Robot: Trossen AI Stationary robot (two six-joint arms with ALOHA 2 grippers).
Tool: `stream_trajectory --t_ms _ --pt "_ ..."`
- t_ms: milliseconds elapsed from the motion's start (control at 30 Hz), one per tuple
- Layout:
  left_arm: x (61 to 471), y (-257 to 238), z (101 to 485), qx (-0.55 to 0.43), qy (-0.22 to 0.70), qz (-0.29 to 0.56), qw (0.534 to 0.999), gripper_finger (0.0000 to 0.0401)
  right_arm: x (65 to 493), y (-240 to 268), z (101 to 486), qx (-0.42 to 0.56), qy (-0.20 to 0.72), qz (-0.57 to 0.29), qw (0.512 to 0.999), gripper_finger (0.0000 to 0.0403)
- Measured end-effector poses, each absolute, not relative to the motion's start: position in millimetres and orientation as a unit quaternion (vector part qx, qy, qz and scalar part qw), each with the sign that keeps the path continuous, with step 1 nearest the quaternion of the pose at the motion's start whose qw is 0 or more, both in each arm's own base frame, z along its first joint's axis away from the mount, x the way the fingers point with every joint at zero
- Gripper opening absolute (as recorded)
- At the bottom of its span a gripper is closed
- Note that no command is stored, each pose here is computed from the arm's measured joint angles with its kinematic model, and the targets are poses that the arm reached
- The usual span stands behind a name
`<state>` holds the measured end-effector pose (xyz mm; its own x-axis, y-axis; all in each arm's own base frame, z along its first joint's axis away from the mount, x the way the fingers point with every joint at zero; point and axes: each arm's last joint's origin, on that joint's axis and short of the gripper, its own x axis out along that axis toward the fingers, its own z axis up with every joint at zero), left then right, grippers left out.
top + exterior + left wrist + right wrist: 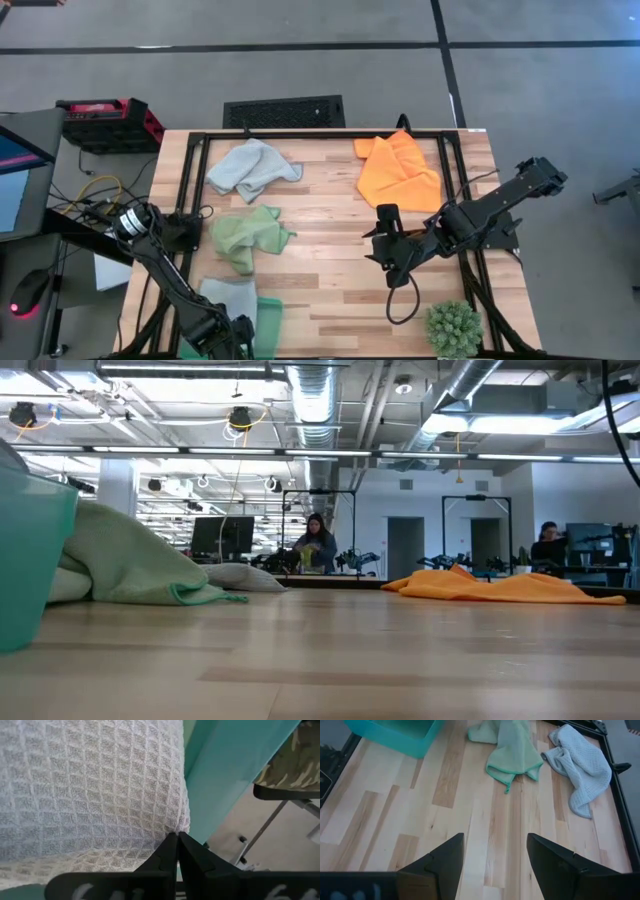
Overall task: Fold microfiber towels
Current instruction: Put the bottom gray microfiber cloth into the green bin, then fold the yellow microfiber cloth
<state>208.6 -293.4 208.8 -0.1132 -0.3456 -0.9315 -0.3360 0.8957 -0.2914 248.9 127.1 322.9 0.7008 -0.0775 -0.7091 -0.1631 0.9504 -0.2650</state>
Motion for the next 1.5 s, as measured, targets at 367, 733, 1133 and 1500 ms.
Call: stream_trajectory --t_ms 367,733,1133,1500 --pt "207.9 -296.1 209.8 -0.246 0.759 -0.015 0.603 0.0 248.9 127.1 322.8 -0.156 0.386 0.024 0.909 0.024" --pt "209.4 -294.3 209.0 -0.238 0.744 -0.002 0.624 0.0004 248.9 127.1 322.8 -0.156 0.386 0.024 0.909 0.024" --pt "210.3 -292.1 208.3 -0.242 0.729 0.031 0.64 0.0045 248.9 127.1 322.8 -0.156 0.386 0.024 0.909 0.024" --pt "213.8 -287.8 208.1 -0.255 0.73 0.054 0.631 0.0113 249.2 127.2 323.1 -0.155 0.384 0.024 0.91 0.024"
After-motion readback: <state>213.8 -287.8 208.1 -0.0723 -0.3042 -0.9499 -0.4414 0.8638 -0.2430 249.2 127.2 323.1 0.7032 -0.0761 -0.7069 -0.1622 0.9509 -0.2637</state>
